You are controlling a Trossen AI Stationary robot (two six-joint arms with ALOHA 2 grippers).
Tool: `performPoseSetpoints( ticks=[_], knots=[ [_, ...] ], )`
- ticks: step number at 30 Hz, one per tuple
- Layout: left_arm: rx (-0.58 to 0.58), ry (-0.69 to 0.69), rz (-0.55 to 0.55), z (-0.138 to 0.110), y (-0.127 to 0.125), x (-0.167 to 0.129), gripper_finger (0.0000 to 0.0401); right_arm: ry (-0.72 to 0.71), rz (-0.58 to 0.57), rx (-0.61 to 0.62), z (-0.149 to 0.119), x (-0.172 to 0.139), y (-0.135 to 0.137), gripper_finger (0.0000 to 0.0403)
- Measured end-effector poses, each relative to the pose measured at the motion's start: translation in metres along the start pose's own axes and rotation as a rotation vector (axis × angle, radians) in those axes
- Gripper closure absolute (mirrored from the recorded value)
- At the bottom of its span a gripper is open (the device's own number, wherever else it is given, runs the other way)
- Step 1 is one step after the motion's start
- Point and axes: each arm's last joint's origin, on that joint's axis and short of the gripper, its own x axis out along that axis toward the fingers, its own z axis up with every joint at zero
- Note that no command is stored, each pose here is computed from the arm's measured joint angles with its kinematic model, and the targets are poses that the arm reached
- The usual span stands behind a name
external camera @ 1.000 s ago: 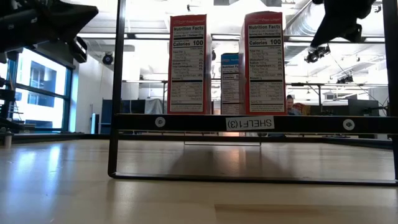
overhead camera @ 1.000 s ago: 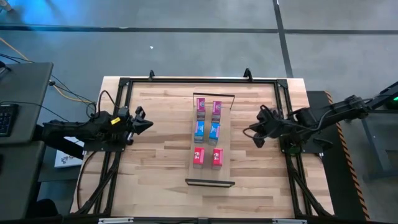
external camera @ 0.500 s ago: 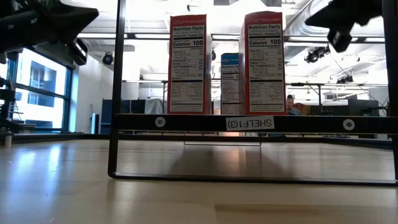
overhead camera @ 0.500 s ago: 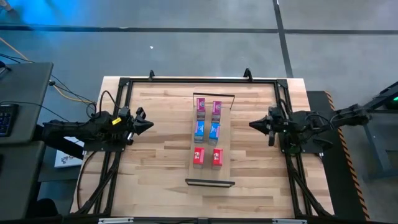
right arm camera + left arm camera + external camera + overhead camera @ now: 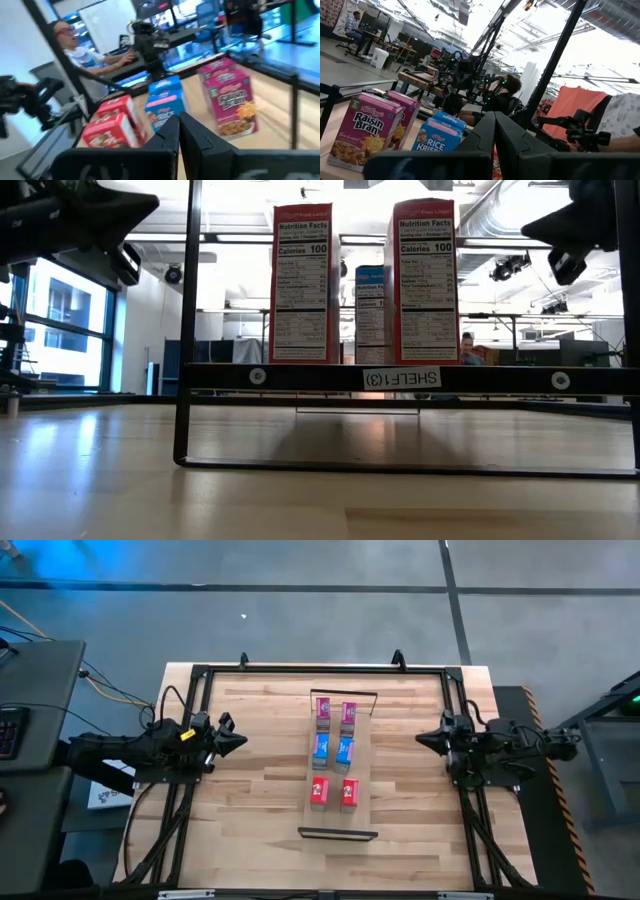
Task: Stack cereal on shelf
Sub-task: Return to Home Position
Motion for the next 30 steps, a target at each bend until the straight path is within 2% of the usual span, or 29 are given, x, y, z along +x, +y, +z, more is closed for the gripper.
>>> performPoseSetpoints(
  ticks=[8,19,28,30],
  knots=[
    [-0.001,0.024,0.011,-0.002,0.001,0.000,0.0401,0.080,0.102,-0.007,-0.016,0.007,0.000,0.0403],
    [-0.006,0.138,0.064,-0.013,0.006,-0.001,0.0400,0.011,0.135,-0.047,-0.053,0.025,-0.008,0.0403],
    [-0.013,0.329,0.157,-0.031,0.014,-0.007,0.0400,-0.051,0.114,-0.149,-0.055,0.027,-0.010,0.0403],
    [-0.009,0.319,0.169,-0.031,0.015,-0.006,0.0400,-0.048,0.119,-0.150,-0.055,0.027,-0.010,0.0403]
  ],
)
